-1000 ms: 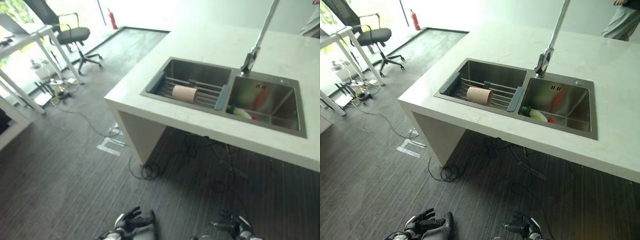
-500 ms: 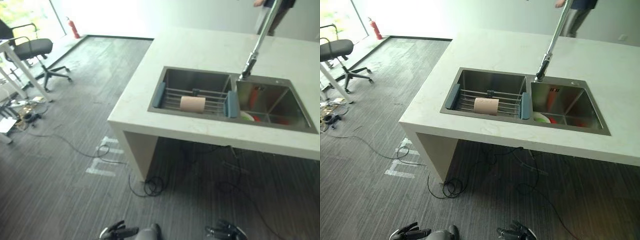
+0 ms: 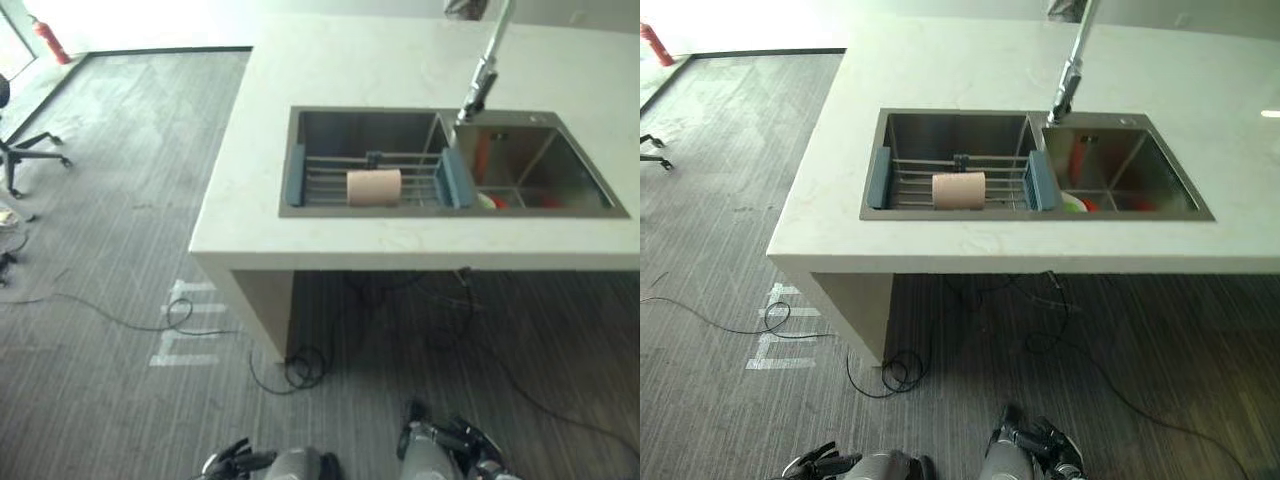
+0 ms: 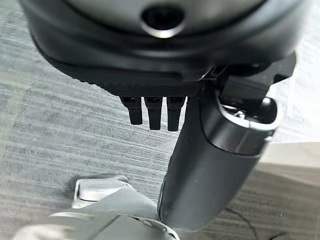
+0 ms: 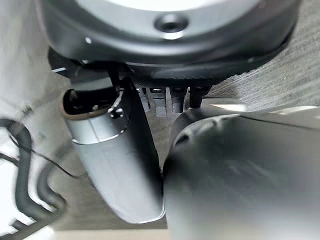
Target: Place the dishes in the dishwasher.
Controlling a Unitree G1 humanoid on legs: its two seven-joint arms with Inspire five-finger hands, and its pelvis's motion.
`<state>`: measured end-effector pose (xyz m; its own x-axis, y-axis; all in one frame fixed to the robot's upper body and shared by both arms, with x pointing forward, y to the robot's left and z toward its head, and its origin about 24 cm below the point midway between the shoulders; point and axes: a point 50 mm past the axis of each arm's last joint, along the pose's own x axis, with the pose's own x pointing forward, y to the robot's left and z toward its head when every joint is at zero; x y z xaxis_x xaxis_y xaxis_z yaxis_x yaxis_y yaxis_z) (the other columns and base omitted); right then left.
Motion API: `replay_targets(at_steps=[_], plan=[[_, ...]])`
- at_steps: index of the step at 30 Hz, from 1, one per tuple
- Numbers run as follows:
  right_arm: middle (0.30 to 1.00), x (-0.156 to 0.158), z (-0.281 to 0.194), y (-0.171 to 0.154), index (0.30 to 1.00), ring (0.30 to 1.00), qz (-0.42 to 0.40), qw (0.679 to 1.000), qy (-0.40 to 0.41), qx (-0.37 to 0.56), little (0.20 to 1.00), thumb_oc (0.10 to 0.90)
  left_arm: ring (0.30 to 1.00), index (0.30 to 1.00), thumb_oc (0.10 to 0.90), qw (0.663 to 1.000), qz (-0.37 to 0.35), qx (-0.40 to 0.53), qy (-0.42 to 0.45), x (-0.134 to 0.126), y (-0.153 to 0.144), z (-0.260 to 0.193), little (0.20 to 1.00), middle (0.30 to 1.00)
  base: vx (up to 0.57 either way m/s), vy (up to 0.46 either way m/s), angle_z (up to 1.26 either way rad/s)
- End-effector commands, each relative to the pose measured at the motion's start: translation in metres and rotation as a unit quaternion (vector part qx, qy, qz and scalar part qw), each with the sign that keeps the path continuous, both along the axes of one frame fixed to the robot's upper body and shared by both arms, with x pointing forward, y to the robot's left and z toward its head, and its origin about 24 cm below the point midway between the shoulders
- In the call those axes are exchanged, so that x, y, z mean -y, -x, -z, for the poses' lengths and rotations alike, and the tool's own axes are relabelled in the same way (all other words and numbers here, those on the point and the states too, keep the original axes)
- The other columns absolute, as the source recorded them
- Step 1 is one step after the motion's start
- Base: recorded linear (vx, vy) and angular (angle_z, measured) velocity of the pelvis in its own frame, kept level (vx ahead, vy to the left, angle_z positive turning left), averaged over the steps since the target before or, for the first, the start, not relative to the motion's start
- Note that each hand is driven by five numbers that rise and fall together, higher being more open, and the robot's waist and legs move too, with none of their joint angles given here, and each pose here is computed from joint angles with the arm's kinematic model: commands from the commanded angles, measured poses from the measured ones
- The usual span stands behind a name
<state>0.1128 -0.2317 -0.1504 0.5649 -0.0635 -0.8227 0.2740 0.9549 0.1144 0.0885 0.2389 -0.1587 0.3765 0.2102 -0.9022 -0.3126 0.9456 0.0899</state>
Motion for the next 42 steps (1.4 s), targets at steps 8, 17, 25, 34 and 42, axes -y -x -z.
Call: replay_targets(at_steps=[8,17,25,34,42], plan=[[0.9,0.024,-0.003,0.008,0.9,0.9,-0.043,0.997,0.043,-0.039,0.9,0.8,0.9,0.9,0.8,1.0,-0.017,-0.018,-0.002,0.008,-0.001,0.003,0.9,0.9,0.15,-0.038,0.04],[0.9,0.011,0.01,0.042,0.9,0.9,-0.017,0.995,0.028,-0.095,0.9,0.8,0.9,0.9,0.8,0.999,0.002,-0.046,-0.017,0.001,0.0,0.003,0.9,0.9,0.11,0.18,0.13],[0.9,0.003,0.012,0.043,0.9,0.9,0.031,0.994,-0.059,-0.086,0.9,0.8,0.9,0.9,0.8,0.998,0.028,-0.046,-0.015,0.002,0.005,0.004,0.9,0.9,0.13,0.01,-0.08],[0.9,-0.005,0.013,0.047,0.9,0.9,0.024,0.992,-0.099,-0.077,0.9,0.8,0.9,0.9,0.8,0.997,0.045,-0.061,-0.017,0.004,0.013,0.006,0.9,0.9,0.05,-0.03,-0.11],[0.9,0.002,-0.002,-0.009,0.9,0.9,0.076,0.994,-0.075,0.01,0.9,0.8,0.9,0.9,0.8,0.992,0.045,0.042,0.113,0.03,-0.047,-0.007,0.9,0.9,0.01,0.028,-0.09]])
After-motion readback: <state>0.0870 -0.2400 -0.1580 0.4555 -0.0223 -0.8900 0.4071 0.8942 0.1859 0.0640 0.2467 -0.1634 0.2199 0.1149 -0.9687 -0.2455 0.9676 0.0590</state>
